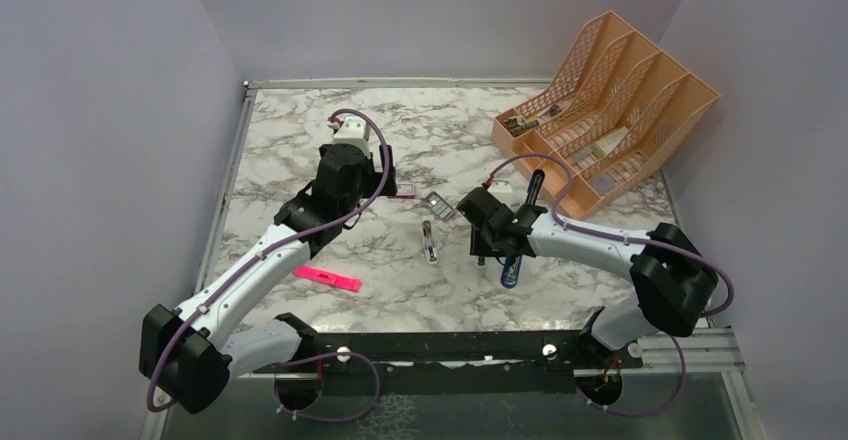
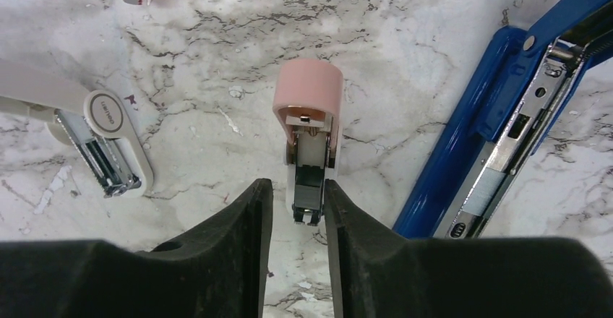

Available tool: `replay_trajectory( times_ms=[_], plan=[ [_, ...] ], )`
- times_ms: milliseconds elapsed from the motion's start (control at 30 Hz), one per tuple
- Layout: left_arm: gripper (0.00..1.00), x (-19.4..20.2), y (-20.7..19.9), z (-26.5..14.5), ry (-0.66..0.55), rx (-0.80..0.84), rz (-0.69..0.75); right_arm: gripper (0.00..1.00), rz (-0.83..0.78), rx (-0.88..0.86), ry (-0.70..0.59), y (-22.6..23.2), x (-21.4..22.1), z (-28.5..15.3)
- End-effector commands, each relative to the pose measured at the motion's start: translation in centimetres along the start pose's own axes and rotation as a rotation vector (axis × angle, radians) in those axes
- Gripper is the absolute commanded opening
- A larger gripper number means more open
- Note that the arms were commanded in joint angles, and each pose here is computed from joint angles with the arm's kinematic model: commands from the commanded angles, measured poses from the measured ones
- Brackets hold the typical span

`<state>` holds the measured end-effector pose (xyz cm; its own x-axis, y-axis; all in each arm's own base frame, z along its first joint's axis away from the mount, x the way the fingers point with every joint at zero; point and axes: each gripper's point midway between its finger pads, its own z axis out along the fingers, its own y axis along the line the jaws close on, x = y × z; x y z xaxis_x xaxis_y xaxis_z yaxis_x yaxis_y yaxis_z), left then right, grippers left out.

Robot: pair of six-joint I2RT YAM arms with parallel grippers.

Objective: Load the staples into the stapler

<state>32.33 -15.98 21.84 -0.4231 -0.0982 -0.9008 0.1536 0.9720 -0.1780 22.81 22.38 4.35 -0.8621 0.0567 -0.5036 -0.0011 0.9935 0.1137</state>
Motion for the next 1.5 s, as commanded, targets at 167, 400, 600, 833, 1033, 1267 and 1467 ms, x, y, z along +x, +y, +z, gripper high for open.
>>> replay_trajectory(
  times_ms=[167,400,600,833,1033,1267,1467],
  plan=[
    [0.89,0.1,0.1,0.2,-0.003,-0.003,-0.002,0.40,0.000,-0.028,-0.077,0.8,-2.7,-1.9],
    [0.89,0.1,0.1,0.2,-0.002,-0.003,-0.001,0.40,-0.026,-0.054,-0.065,1.5,-2.3,-0.9],
    [0.89,0.1,0.1,0.2,-0.003,-0.003,0.001,0.41,-0.042,-0.061,-0.056,1.8,-1.9,-0.1],
    [0.89,0.1,0.1,0.2,-0.001,-0.004,0.001,0.43,-0.052,-0.051,-0.035,1.6,-1.3,0.5],
    [0.89,0.1,0.1,0.2,-0.001,-0.004,0.001,0.43,-0.051,-0.047,-0.002,1.4,-0.4,0.7],
    [0.89,0.2,0.1,0.2,0.001,-0.003,0.000,0.43,-0.050,-0.045,0.027,1.1,0.4,0.8],
    [0.89,0.1,0.1,0.2,0.000,-0.003,0.000,0.43,-0.047,-0.053,0.038,1.1,0.6,0.6]
  ],
)
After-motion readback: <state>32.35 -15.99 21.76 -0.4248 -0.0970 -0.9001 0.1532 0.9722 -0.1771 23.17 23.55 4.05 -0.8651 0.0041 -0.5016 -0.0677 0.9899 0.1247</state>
